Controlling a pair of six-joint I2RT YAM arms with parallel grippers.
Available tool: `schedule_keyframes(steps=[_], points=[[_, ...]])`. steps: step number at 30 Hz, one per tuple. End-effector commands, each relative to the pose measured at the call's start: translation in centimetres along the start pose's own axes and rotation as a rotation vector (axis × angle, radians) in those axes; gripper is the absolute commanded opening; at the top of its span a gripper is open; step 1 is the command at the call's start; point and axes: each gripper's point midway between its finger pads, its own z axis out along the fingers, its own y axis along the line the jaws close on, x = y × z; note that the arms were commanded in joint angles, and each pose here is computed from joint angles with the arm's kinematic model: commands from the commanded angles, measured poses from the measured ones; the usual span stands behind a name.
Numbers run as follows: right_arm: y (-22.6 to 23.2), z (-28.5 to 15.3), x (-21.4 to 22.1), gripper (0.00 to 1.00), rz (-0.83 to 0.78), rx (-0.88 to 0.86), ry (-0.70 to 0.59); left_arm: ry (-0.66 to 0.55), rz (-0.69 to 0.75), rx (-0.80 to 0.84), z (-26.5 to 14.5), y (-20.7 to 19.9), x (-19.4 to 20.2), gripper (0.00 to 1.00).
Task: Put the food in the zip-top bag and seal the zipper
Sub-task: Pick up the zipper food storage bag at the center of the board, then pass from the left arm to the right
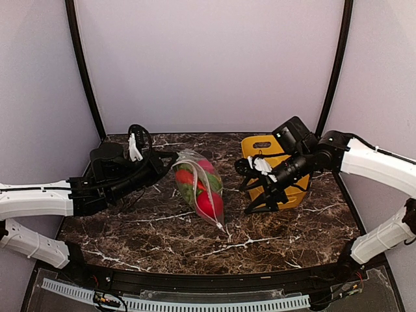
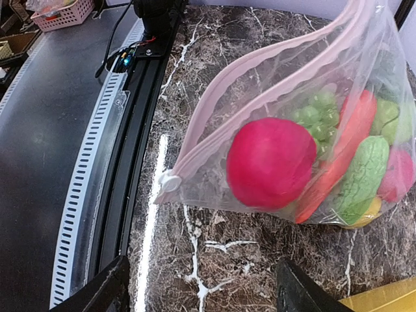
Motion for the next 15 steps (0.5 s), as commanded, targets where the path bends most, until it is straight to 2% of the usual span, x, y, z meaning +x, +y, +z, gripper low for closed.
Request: schedule_keyframes(steps=[1,4,8,15], points=[[-0.4,0.5,-0.4,0.73,0.042,-0.019,-0.003,-0.306,-0.161,0.049,0.1,-2.4,-6.7,0.01],[-1.4,1.3,-0.9,0.71,0.051,-0.001,0.004,-0.394,-0.243,0.038,0.4,-1.8,-8.0,0.01],[-2.0,2.1,-1.3,0.69,0.06,0.001,0.003,-0.459,-0.284,0.007,0.4,-0.8,-9.2,0.01],[-1.8,4.6,-2.5,0.64,0.084,-0.014,-0.011,-0.484,-0.304,0.003,0.6,-0.6,-10.0,0.01]])
